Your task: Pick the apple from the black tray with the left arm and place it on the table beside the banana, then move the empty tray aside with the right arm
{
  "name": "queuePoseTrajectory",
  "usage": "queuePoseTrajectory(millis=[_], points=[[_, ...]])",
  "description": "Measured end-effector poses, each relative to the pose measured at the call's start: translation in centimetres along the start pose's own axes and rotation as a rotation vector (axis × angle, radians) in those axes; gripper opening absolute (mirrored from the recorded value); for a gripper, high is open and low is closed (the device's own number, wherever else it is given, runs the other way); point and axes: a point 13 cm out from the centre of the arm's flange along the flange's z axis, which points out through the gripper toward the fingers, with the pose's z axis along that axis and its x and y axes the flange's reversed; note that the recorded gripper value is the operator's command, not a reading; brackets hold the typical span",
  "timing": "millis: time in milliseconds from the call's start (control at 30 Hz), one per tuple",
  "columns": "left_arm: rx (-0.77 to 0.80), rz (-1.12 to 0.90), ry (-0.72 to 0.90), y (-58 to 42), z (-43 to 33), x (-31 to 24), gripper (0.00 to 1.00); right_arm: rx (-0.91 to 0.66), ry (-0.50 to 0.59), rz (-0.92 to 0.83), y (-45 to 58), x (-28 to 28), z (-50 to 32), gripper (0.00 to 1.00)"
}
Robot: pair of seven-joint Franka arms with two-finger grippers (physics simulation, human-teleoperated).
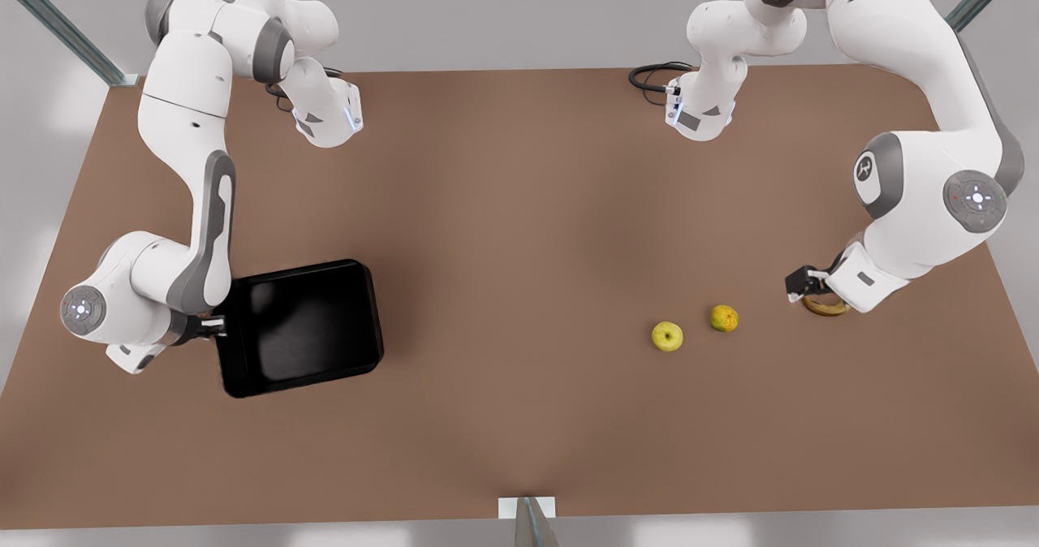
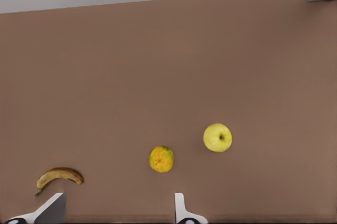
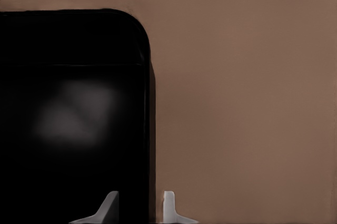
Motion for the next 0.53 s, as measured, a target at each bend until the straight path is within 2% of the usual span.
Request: queuePoseTrajectory(millis=[67,133,233,300,533], points=[[0.008,-0.016,0.018,0.8,0.1,0.5,1.0,0.015,-0.017,-0.028,0.1,-0.6,-1.0,1.0],[0.014,-0.027,0.033,1.2,0.2,0.8,1.0,0.001,-0.08,-0.064,1.8,-2.7,-4.4,1.0],[0.022,-0.028,0.052,1.0,0.6,1.1,1.0,-0.108,-0.184,-0.252,12.3,-5.7,-12.9,1.0],[0.026,-0.028,0.059,0.9,0.7,1.2,1.0,-0.111,-0.18,-0.338,15.3,-4.9,-15.5,1.0],[0.03,-0.028,0.071,0.6,0.8,1.5,1.0,-0.019,-0.121,-0.293,12.7,-3.4,-16.7,1.0]])
